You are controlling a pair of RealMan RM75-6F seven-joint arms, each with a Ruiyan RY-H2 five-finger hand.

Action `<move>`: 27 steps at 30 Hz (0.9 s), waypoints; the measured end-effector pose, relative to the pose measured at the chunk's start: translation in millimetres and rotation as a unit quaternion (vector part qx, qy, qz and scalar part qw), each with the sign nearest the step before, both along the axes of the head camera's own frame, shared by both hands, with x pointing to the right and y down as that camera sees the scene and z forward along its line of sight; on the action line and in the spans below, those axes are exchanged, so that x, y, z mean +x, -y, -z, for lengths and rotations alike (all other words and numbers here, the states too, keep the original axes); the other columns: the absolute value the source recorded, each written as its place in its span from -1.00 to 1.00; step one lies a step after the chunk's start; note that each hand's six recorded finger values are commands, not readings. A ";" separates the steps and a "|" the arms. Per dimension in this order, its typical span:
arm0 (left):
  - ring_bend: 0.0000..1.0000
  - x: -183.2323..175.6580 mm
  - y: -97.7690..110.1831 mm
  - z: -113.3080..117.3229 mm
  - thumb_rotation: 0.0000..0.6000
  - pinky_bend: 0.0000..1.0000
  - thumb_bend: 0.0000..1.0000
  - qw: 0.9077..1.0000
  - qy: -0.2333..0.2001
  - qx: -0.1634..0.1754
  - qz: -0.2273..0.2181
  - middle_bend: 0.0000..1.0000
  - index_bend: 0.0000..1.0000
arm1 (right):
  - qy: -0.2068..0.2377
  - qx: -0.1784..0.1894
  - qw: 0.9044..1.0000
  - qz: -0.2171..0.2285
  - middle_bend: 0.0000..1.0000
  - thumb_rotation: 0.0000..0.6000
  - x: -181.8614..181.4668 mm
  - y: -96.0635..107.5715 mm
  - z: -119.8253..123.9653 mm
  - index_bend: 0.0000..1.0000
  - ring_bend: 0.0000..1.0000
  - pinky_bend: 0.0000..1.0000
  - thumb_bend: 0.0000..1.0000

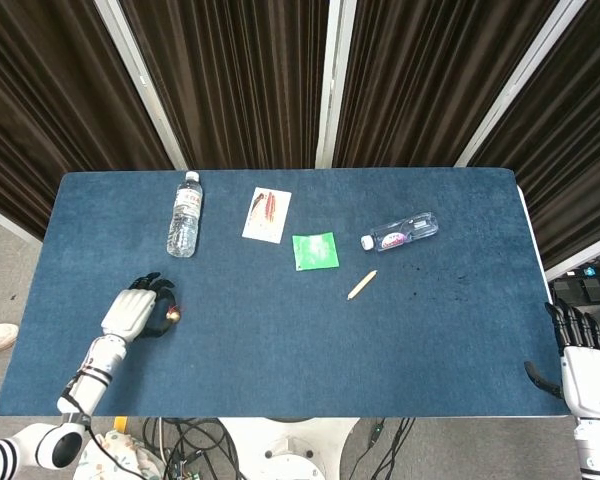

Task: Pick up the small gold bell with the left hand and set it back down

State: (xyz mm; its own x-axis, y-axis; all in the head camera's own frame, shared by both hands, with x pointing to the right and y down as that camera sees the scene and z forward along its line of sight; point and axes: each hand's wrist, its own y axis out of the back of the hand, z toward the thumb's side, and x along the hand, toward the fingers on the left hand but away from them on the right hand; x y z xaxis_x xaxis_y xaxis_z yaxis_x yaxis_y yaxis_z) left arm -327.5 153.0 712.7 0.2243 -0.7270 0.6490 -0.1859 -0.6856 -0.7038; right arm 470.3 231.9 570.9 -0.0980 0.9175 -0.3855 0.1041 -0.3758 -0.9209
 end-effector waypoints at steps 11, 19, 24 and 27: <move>-0.90 -0.5 -0.6 -1.9 1.00 -0.74 -0.22 1.000 0.009 -0.002 0.001 -0.53 -0.03 | 0.000 -0.002 1.000 -0.002 -1.00 1.00 1.5 -0.7 -1.3 -1.00 -1.00 -1.00 -0.70; -0.88 0.5 0.3 -2.4 1.00 -0.74 -0.21 1.000 0.011 0.001 0.003 -0.51 0.00 | 0.000 -0.002 1.000 -0.002 -1.00 1.00 1.6 -0.9 -1.7 -1.00 -1.00 -1.00 -0.69; -0.88 0.4 0.8 -3.4 1.00 -0.74 -0.20 1.000 0.014 0.001 0.003 -0.50 0.01 | 0.000 -0.001 1.000 -0.002 -1.00 1.00 1.4 -0.8 -1.3 -1.00 -1.00 -1.00 -0.69; -0.88 0.9 1.6 -3.3 1.00 -0.74 -0.20 1.000 0.015 0.004 0.002 -0.50 0.03 | 0.000 -0.002 1.000 -0.002 -1.00 1.00 1.4 -1.0 -1.5 -1.00 -1.00 -1.00 -0.69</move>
State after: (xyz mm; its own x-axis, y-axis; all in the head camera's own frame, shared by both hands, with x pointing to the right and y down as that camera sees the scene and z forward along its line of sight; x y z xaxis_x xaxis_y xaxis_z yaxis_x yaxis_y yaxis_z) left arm -326.7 151.5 716.0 0.2012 -0.7332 0.6496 -0.1668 -0.6791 -0.7148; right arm 471.7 232.9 572.4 -0.1013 0.9157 -0.3888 0.1059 -0.3787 -0.9195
